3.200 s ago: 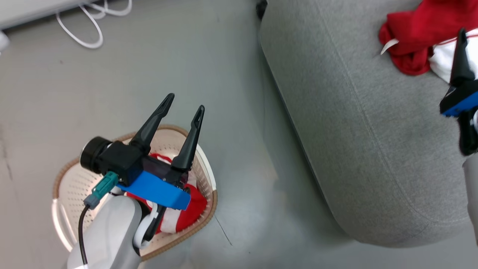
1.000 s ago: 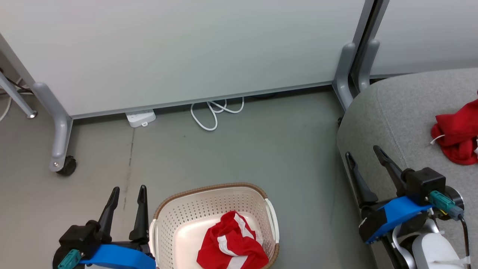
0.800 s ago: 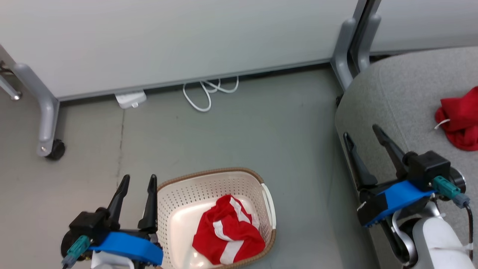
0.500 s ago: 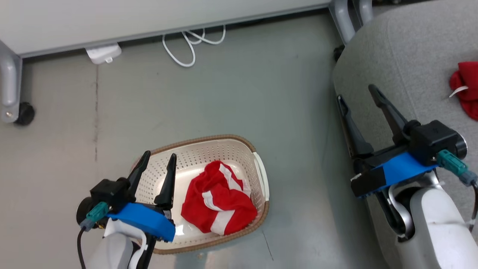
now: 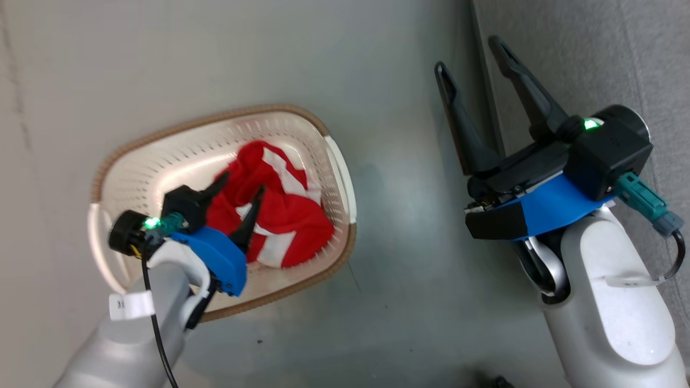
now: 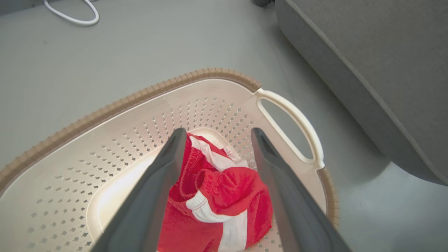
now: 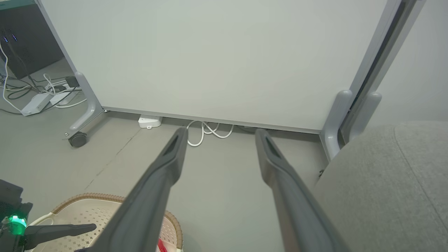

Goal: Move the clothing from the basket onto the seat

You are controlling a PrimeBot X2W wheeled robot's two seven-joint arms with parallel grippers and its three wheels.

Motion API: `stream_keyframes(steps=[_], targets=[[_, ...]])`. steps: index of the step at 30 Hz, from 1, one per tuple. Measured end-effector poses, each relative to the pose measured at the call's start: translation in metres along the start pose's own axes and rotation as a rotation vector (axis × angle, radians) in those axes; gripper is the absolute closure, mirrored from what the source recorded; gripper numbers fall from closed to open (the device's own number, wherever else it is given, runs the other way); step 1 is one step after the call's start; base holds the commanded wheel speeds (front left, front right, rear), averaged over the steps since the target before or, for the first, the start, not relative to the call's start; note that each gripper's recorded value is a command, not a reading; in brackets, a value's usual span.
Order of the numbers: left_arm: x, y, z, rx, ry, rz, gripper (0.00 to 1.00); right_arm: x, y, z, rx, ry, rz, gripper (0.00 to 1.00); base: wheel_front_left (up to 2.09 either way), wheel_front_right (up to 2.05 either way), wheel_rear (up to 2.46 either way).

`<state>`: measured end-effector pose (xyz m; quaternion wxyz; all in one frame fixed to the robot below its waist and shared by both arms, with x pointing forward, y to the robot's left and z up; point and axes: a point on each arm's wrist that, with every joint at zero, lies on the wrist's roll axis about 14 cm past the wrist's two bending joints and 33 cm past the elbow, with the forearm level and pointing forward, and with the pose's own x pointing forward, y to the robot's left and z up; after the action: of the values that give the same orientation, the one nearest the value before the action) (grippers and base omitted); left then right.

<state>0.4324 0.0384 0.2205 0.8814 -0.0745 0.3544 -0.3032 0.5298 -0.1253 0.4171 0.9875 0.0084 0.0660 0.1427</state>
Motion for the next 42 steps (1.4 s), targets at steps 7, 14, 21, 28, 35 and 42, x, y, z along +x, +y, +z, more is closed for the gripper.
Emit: stream_keyframes(steps=[7, 14, 21, 28, 35, 42], targets=[[0.034, 0.024, -0.068, -0.027, 0.195, -0.001, 0.0, 0.01, -0.009, -0.045, 0.019, 0.055, -0.015, 0.0, 0.0, 0.0, 0.0], [0.063, 0.022, -0.105, -0.054, 0.262, -0.038, 0.0, 0.004, -0.026, -0.081, 0.014, 0.118, -0.057, 0.0, 0.0, 0.0, 0.0], [0.067, 0.027, -0.124, -0.048, 0.33, -0.03, 0.0, 0.003, -0.027, -0.093, 0.02, 0.14, -0.061, 0.0, 0.0, 0.0, 0.0], [0.052, 0.023, -0.157, -0.067, 0.526, -0.017, 0.0, 0.003, -0.028, -0.092, 0.022, 0.137, -0.066, 0.0, 0.0, 0.0, 0.0], [0.048, 0.019, -0.164, -0.051, 0.591, -0.034, 1.0, 0.001, -0.031, -0.089, 0.019, 0.132, -0.076, 0.0, 0.0, 0.0, 0.0], [0.048, 0.016, -0.163, -0.043, 0.598, -0.053, 1.0, 0.0, -0.032, -0.087, 0.027, 0.126, -0.081, 0.0, 0.0, 0.0, 0.0]])
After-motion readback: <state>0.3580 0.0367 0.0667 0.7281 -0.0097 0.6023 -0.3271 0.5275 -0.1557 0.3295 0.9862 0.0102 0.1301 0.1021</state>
